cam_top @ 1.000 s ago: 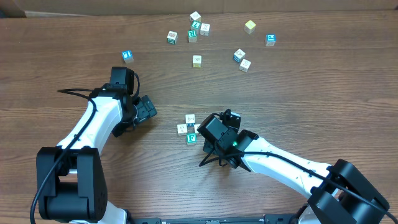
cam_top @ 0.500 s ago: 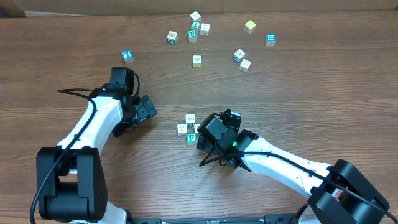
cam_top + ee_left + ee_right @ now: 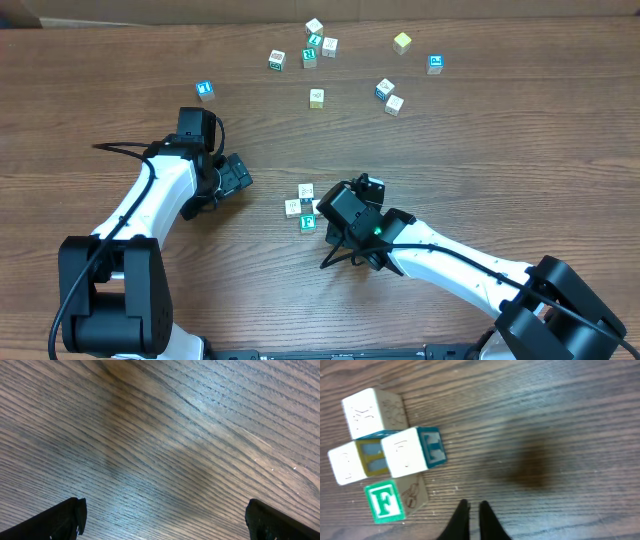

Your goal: Form a circle

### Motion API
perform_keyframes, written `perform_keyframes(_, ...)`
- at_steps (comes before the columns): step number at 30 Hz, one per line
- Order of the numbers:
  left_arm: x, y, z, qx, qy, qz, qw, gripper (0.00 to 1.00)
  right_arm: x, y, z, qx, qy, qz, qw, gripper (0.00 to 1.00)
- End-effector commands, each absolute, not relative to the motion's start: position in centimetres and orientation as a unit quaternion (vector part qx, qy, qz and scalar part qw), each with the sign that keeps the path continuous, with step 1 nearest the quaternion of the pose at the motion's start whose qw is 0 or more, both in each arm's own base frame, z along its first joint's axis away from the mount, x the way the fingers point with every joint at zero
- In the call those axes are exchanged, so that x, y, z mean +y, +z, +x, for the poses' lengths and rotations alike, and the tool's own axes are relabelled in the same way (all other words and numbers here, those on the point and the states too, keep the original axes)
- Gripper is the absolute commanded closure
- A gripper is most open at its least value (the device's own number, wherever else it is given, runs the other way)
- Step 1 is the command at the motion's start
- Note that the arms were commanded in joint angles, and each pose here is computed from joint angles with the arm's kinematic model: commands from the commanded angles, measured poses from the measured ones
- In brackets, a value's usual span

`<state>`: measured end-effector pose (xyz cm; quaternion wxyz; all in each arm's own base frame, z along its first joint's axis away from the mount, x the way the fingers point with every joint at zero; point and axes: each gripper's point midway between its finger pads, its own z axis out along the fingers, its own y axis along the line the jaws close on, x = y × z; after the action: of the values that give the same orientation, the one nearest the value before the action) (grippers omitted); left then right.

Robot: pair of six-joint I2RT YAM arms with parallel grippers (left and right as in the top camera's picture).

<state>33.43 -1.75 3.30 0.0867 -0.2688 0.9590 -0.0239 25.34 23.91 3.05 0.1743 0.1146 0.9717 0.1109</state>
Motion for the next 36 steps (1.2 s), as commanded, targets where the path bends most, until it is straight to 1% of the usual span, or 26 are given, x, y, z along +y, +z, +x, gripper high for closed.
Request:
perform_keyframes(1,-1.9,3.4,33.8,0.957,-0.027,-0.276,0.088,0.00,25.6,6.0,27.2,0.968,0.145,0.067,0.192,0.96)
perform_keyframes(4,-1.9,3.4,33.8,0.957,-0.027,-0.276,0.088,0.00,26.3,8.4,28.8,0.964,0.173,0.062,0.191,0.96)
perform_keyframes(8,-1.9,3.4,33.8,0.957,-0.027,-0.276,0.088,0.00,25.7,9.5,30.4,0.960,0.181,0.080,0.200,0.96)
perform_keyframes(15,-1.9,3.4,33.8,0.957,-0.027,-0.276,0.088,0.00,24.9,7.8,29.8,0.968,0.156,0.083,0.179,0.96)
perform_keyframes(20,-1.9,3.4,33.8,0.957,-0.027,-0.276,0.088,0.00,23.9,6.4,30.5,0.968,0.123,0.091,0.197,0.96)
perform_keyframes(28,-1.9,3.4,33.8,0.957,-0.027,-0.276,0.088,0.00,24.9,5.1,31.8,0.965,0.132,0.090,0.209,0.94)
perform_keyframes(29,-1.9,3.4,33.8,0.957,-0.027,-0.276,0.088,0.00,24.9,4.8,31.8,0.966,0.129,0.086,0.206,0.94)
perform_keyframes(30,-1.9,3.4,33.8,0.957,-0.027,-0.276,0.088,0.00,24.8,4.4,31.7,0.968,0.124,0.082,0.204,0.96)
perform_keyframes(36,-1.9,3.4,33.8,0.957,-0.027,-0.276,0.088,0.00,23.1,4.2,32.4,0.966,0.079,0.093,0.229,0.96)
